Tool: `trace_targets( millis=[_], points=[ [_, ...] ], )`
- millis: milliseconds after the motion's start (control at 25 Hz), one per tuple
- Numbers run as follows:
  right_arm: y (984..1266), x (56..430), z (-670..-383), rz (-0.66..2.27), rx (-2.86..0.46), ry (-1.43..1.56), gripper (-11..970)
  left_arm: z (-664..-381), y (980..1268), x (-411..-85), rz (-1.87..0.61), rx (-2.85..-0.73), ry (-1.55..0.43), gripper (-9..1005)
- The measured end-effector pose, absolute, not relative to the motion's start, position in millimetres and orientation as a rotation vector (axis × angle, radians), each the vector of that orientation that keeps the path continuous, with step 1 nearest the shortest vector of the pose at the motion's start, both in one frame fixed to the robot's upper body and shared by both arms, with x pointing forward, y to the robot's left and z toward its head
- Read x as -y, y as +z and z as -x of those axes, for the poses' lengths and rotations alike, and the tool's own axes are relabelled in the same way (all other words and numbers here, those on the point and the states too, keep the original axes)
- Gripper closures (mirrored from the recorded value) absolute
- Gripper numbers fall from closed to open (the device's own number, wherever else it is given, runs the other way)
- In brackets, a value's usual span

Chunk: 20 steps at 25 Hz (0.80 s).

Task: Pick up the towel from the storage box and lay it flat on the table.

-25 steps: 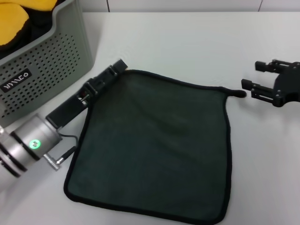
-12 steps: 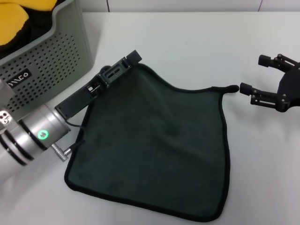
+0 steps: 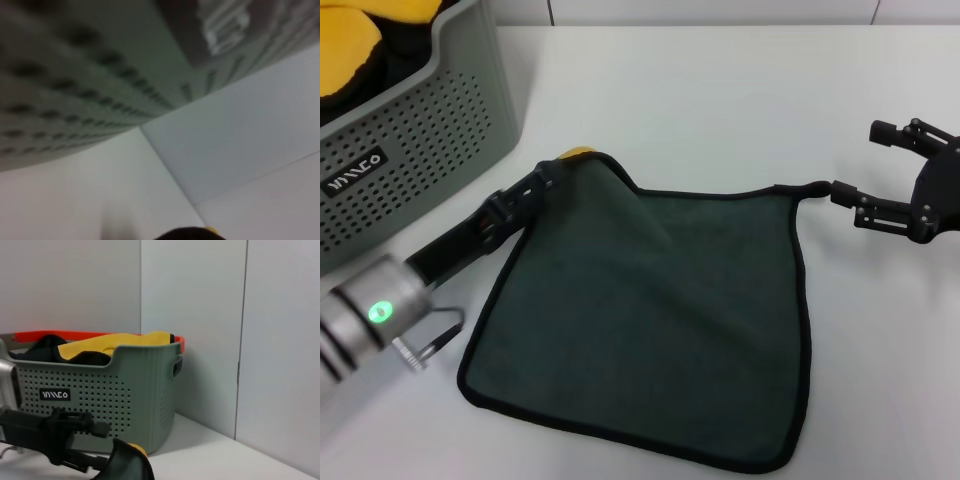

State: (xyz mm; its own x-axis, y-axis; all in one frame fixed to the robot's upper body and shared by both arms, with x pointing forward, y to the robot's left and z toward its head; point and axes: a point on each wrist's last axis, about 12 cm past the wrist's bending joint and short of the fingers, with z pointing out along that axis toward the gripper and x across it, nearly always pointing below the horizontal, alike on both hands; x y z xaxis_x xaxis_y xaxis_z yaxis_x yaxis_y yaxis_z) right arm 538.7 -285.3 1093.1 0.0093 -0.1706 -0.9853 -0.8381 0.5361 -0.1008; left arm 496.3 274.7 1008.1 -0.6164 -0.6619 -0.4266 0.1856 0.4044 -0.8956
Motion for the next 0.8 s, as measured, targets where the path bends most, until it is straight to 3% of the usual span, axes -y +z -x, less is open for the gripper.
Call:
trace_targets(
  millis=[200, 400, 640, 800],
  points=[
    [1099.3, 282.0, -533.5, 0.966, -1.391, 0.652, 93, -468.9, 1029.4, -286.3, 0.202, -1.661, -1.403, 126],
    [1117.8, 281.1, -510.5, 1.081, -1.214, 0.830, 94, -444.5, 1051.7, -277.4, -0.235, -1.484, -1.473, 128],
    [1150.9, 289.4, -495.6, 1.223, -1.162, 1.172, 96, -450.5, 1057.6, -258.0, -0.664, -1.408, -1.414, 132],
    [1153.4, 281.3, -495.7, 1.261, -1.188, 1.294, 100, -463.7, 1065.0, -242.7, -0.842, -1.332, -1.370, 134]
  ],
)
